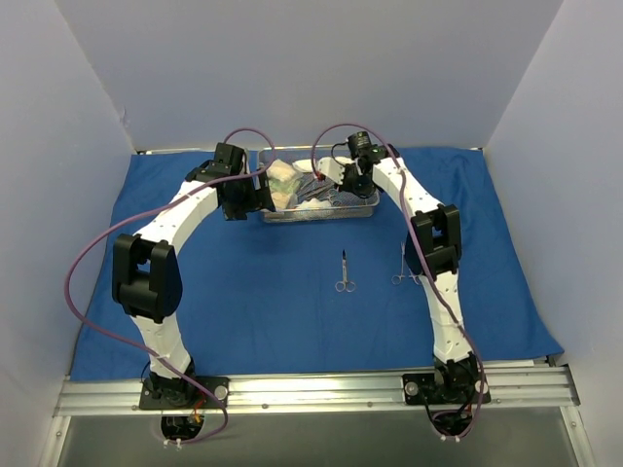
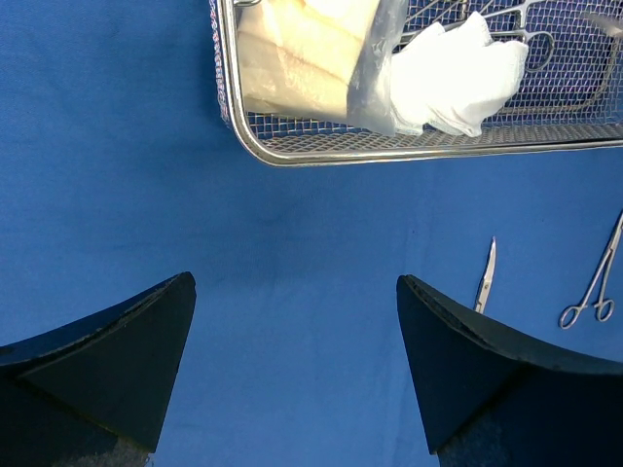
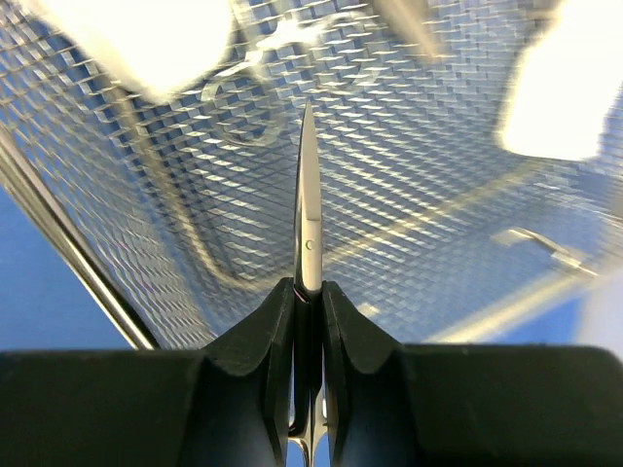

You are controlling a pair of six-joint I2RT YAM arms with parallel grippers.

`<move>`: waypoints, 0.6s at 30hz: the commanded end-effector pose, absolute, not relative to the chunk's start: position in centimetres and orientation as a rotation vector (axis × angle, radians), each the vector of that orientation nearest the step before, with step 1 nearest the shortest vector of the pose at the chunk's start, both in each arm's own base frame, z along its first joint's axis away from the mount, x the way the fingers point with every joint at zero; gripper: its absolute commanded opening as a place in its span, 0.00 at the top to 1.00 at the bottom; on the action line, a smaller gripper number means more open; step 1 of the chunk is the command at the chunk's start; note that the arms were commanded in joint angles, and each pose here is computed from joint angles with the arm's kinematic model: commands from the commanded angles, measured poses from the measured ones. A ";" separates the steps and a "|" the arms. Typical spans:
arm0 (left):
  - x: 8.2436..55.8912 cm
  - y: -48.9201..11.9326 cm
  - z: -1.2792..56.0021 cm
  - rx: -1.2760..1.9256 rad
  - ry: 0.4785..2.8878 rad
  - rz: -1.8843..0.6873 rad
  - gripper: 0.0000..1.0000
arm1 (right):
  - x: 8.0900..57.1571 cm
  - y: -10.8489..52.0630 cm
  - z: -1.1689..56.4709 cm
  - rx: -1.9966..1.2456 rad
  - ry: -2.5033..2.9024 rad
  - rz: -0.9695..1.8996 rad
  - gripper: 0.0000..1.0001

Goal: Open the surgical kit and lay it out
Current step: Pick up the medical item from the container.

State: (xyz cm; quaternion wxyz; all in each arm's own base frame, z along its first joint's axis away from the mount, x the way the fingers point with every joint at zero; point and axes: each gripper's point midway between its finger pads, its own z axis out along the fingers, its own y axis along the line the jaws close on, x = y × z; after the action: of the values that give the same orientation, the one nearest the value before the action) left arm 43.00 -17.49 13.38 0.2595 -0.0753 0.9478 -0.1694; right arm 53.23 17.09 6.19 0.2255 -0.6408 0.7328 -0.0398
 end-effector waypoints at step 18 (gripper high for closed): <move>41.1 -16.5 19.6 -0.306 2.452 -0.482 0.06 | 51.0 18.0 29.7 -0.741 1.767 0.009 1.00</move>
State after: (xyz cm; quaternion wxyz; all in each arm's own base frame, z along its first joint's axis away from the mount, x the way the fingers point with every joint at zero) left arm 42.17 -17.22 15.97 0.2738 -0.0994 0.9399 -0.1780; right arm 50.49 16.75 21.81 0.4351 -0.4881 0.7547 -0.0545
